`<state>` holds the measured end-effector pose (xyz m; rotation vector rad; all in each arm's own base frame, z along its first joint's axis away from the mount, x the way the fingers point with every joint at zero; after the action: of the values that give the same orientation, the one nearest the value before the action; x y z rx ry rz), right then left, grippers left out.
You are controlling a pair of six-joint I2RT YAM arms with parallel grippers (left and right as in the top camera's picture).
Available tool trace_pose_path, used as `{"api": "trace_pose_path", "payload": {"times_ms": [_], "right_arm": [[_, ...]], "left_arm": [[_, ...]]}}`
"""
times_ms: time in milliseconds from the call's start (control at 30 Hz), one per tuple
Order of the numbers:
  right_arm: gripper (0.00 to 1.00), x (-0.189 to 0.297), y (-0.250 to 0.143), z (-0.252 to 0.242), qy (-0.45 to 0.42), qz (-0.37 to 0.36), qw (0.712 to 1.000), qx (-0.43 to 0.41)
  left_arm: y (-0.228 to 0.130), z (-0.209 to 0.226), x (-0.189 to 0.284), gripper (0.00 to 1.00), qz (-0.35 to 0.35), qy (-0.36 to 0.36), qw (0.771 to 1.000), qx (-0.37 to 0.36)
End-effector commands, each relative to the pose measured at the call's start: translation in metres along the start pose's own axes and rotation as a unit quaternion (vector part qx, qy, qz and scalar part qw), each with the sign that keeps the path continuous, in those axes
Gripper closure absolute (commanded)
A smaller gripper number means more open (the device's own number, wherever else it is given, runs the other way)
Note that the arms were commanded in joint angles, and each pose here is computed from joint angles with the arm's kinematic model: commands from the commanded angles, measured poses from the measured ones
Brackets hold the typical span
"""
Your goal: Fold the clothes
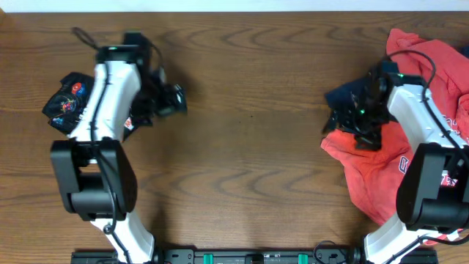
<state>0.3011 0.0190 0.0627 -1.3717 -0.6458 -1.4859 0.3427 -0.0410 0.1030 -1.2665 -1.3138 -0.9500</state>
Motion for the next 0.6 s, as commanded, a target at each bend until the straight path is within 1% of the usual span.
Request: {"api": "trace_pose_path", "payload": {"times_ms": [0, 67, 167, 267, 333, 400, 467, 533, 567], "right_arm": [[0.01, 0.009, -0.008, -0.008, -0.02, 0.002, 0.999, 0.026], [0.01, 0.017, -0.017, -0.009, -0.026, 0.0, 0.999, 0.033], [0.01, 0.031, -0.029, -0.006, -0.016, -0.035, 0.998, 0.048], [0.01, 0.051, -0.037, -0.003, 0.007, -0.113, 0.991, 0.07], [0.01, 0.064, -0.043, 0.0, 0.02, -0.182, 0.979, 0.091], [0.01, 0.08, -0.049, -0.003, 0.015, -0.275, 0.955, 0.11], [0.01, 0.097, -0.053, -0.005, 0.007, -0.371, 0.921, 0.123], [0.01, 0.119, -0.058, -0.003, 0.016, -0.467, 0.874, 0.136], [0.01, 0.127, -0.062, -0.004, 0.023, -0.498, 0.856, 0.138]], "left_arm": [[-0.019, 0.013, 0.002, 0.02, 0.026, 0.051, 0.998, 0.009], [-0.035, 0.011, 0.007, 0.02, 0.037, 0.045, 0.998, 0.011], [-0.055, 0.013, 0.014, 0.02, 0.016, 0.041, 0.999, 0.008], [-0.078, 0.016, 0.02, 0.02, -0.034, 0.03, 0.999, 0.0], [-0.092, 0.018, 0.024, 0.02, -0.083, 0.021, 0.996, -0.007], [-0.101, 0.019, 0.031, 0.02, -0.152, 0.007, 0.988, -0.017], [-0.107, 0.018, 0.042, 0.02, -0.235, -0.012, 0.972, -0.02], [-0.109, 0.017, 0.061, 0.02, -0.33, -0.027, 0.943, -0.033], [-0.111, 0.016, 0.071, 0.02, -0.367, -0.034, 0.929, -0.038]]}}
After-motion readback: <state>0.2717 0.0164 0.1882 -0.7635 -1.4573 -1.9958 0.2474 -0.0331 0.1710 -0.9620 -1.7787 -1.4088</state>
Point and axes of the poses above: each gripper's point midway between its finger pads, its own x axis back along the fingers, its own z axis along the line the jaws close on, y = z × x, the point moved 1 cm from there along x, back along the fingers, and after that the axes turned 3 degrees about -x, right-handed, at the moved point
